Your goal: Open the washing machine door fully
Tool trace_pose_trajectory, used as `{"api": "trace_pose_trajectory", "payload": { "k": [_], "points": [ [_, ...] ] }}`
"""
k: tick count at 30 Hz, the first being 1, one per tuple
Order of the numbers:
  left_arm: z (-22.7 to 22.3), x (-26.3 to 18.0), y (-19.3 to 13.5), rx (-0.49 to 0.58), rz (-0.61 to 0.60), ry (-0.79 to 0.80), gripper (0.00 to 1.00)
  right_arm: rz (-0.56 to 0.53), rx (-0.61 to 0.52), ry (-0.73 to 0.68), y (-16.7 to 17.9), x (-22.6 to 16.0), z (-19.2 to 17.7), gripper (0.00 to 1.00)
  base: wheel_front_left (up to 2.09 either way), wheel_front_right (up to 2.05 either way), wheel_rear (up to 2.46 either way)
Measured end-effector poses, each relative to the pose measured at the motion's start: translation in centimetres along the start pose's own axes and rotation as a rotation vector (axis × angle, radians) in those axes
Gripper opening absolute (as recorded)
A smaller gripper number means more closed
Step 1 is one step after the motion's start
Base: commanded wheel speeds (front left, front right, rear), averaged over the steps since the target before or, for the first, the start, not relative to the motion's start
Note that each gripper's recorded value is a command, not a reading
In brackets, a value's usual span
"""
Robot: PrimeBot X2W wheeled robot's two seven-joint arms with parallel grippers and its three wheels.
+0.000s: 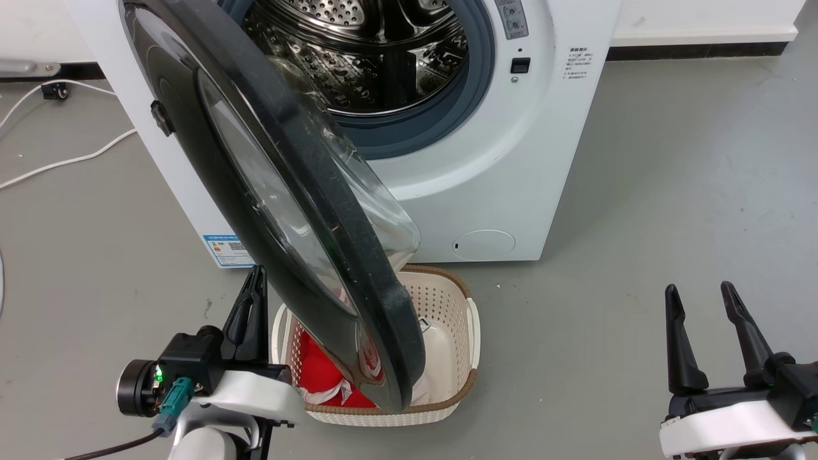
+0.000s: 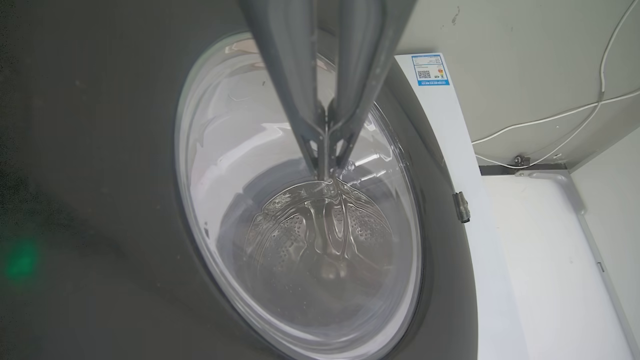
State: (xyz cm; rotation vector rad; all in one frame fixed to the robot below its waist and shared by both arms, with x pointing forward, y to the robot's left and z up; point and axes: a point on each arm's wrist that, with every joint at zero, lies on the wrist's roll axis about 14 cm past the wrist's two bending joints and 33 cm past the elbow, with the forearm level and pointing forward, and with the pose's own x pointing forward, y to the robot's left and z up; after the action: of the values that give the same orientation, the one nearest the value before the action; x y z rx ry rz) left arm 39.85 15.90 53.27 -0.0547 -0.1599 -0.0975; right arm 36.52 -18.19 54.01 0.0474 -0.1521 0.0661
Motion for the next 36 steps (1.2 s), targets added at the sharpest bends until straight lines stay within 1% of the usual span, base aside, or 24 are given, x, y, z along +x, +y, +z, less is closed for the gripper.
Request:
{"api": "trace_pose_trajectory", "payload": {
  "k": [6, 11, 14, 21, 27, 33, 36],
  "points": [
    [0.0, 0.1, 0.3, -0.018, 0.014, -0.001, 0.00, -0.001, 0.001, 0.005, 0.0, 0.0, -0.2, 1.00, 0.00, 0.00, 0.00],
    [1.8, 0.7, 1.3, -0.033, 0.056, -0.061, 0.00, -0.001, 0.001, 0.008, 0.0, 0.1, -0.3, 1.00, 0.00, 0.00, 0.00],
    [3.7, 1.1, 1.7, -0.033, 0.073, -0.120, 0.00, 0.001, 0.001, 0.010, 0.0, 0.2, -0.3, 1.00, 0.00, 0.00, 0.00],
    [10.3, 1.6, 1.7, -0.010, 0.082, -0.324, 0.00, 0.006, -0.002, 0.012, 0.2, 0.3, -0.4, 1.00, 0.00, 0.00, 0.00],
    [15.8, 0.8, 0.0, 0.015, 0.041, -0.500, 0.00, 0.004, -0.005, 0.013, 0.1, 0.3, -0.4, 1.00, 0.00, 0.00, 0.00],
    [21.6, -1.0, -3.1, 0.016, -0.054, -0.695, 0.00, 0.002, -0.006, 0.011, 0.0, 0.3, -0.4, 1.00, 0.00, 0.00, 0.00],
    [23.7, -2.2, -4.5, 0.013, -0.102, -0.770, 0.00, 0.002, -0.004, 0.010, 0.0, 0.3, -0.3, 1.00, 0.00, 0.00, 0.00]
  ]
}}
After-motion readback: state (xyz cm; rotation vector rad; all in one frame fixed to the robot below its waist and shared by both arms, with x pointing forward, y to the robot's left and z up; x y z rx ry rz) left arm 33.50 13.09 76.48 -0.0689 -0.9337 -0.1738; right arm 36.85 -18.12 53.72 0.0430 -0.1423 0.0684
